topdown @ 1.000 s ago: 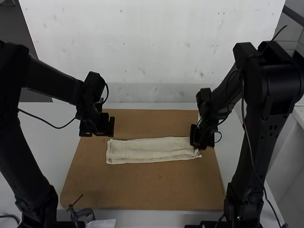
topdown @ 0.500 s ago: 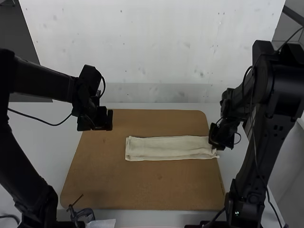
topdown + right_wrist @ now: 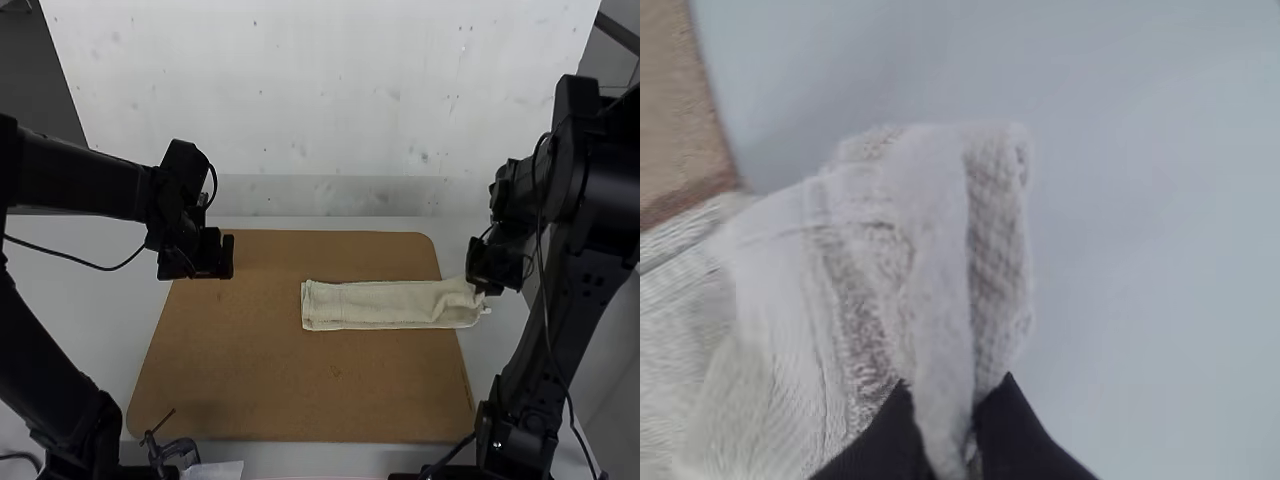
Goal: Fold the towel.
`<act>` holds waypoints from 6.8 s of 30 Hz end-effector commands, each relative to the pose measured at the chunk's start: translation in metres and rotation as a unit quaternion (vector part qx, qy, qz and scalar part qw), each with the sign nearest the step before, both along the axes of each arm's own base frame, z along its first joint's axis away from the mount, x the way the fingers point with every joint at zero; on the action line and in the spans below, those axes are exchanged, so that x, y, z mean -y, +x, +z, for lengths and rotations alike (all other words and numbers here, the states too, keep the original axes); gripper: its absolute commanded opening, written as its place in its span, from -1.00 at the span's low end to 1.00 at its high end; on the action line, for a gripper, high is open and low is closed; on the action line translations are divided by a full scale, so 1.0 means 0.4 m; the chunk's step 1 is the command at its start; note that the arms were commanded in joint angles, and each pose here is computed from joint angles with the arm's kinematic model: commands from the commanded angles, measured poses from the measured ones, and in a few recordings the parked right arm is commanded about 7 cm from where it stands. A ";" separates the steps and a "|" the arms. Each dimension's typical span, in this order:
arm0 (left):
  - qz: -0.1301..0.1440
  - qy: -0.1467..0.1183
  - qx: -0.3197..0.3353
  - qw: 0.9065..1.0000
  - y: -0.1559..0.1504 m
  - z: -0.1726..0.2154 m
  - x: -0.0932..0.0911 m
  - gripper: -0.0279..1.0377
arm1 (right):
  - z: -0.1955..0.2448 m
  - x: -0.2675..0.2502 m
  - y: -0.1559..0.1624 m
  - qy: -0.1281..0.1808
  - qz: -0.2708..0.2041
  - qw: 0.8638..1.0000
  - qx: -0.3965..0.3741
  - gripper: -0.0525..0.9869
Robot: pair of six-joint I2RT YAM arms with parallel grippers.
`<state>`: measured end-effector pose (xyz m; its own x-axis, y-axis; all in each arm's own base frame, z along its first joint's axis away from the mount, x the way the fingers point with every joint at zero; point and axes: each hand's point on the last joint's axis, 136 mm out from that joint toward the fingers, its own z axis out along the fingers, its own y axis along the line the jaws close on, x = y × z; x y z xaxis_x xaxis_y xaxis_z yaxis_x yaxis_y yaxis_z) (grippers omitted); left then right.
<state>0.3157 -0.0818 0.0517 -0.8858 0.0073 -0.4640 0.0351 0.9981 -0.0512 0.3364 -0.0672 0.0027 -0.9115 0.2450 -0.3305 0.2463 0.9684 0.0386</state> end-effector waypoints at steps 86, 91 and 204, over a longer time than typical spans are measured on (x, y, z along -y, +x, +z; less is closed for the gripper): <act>0.010 0.003 -0.015 1.000 -0.032 -0.065 -0.046 0.91 | -0.012 -0.967 -0.068 -0.019 0.269 0.963 0.011 -0.87; 0.011 0.003 -0.014 1.000 -0.032 -0.065 -0.053 0.91 | -0.010 -0.936 -0.043 -0.021 0.252 0.967 0.012 -0.87; 0.005 0.039 0.280 0.959 -0.368 0.247 -0.206 0.90 | 0.326 -0.171 -0.460 -0.033 0.083 0.948 0.304 0.95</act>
